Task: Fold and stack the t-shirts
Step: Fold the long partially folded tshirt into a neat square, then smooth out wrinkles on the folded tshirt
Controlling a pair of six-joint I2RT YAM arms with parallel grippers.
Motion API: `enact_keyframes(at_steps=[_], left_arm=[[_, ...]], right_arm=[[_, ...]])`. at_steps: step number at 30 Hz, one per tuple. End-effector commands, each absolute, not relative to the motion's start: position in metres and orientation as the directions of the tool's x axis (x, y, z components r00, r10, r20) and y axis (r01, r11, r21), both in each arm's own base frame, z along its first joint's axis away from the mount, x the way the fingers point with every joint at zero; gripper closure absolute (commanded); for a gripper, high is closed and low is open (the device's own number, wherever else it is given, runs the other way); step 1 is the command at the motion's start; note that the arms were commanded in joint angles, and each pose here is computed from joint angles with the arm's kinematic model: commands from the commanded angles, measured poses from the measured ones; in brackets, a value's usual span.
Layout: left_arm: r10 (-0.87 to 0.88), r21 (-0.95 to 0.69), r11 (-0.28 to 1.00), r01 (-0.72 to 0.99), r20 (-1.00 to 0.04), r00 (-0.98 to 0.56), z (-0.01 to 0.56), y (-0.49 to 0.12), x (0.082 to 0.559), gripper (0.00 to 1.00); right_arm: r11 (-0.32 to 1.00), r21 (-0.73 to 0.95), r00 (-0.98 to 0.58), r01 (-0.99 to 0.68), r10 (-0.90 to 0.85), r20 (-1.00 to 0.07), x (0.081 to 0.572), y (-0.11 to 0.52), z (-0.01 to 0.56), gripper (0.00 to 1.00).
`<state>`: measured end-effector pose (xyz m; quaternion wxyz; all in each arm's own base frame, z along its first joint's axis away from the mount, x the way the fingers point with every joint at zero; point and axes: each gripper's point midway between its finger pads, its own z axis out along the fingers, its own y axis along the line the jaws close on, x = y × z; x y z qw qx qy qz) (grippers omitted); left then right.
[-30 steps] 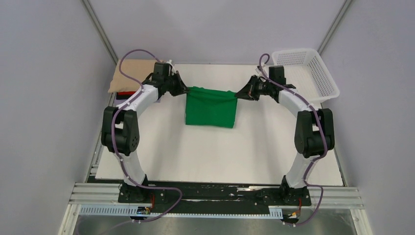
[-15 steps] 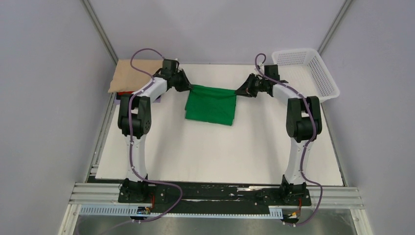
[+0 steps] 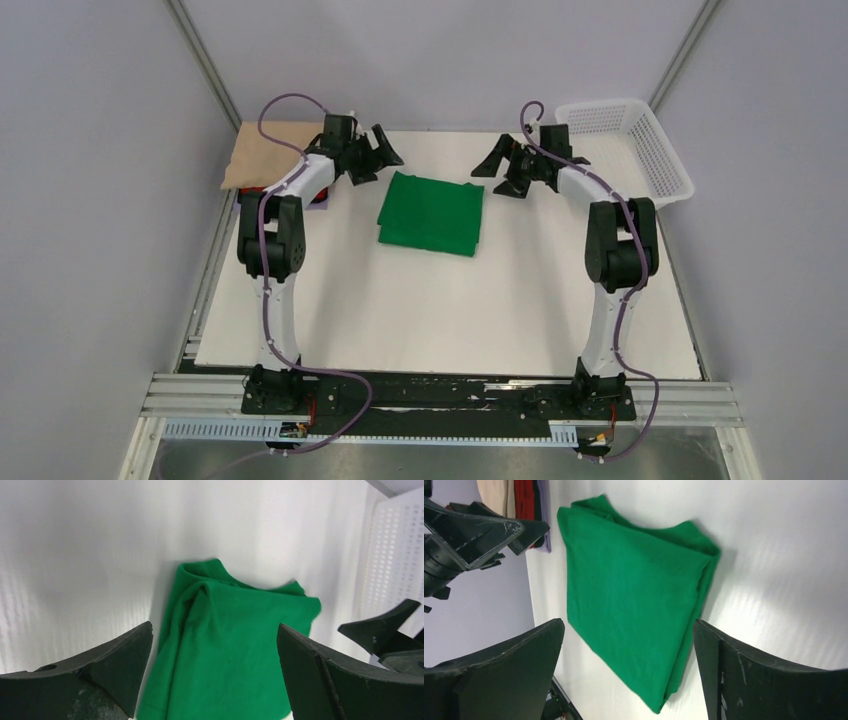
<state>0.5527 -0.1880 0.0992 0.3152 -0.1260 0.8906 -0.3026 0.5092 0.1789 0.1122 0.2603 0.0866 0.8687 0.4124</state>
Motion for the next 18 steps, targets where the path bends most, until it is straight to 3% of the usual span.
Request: enact_keyframes(at_steps=[1, 12, 18], left_arm=[[-0.368, -0.661, 0.735, 0.152, -0.577, -0.730, 0.163, -0.215, 0.539, 0.00], [-0.377, -0.727, 0.683, 0.065, -0.428, -0.822, 0.100, -0.248, 0.559, 0.00], [-0.371, -0.606, 0.794, -0.036, -0.438, -0.819, 0.056, -0.223, 0.570, 0.00]], right_arm=[[0.618, 0.762, -0.849, -0.193, 0.284, -0.445, 0.483, 0.210, 0.152, 0.00], [0.565, 0.799, -0.871, -0.206, 0.267, -0.413, 0.514, 0.231, 0.129, 0.00], [0.572, 0.807, -0.897, -0.145, 0.268, -0.351, 0.527, 0.234, 0.084, 0.00]])
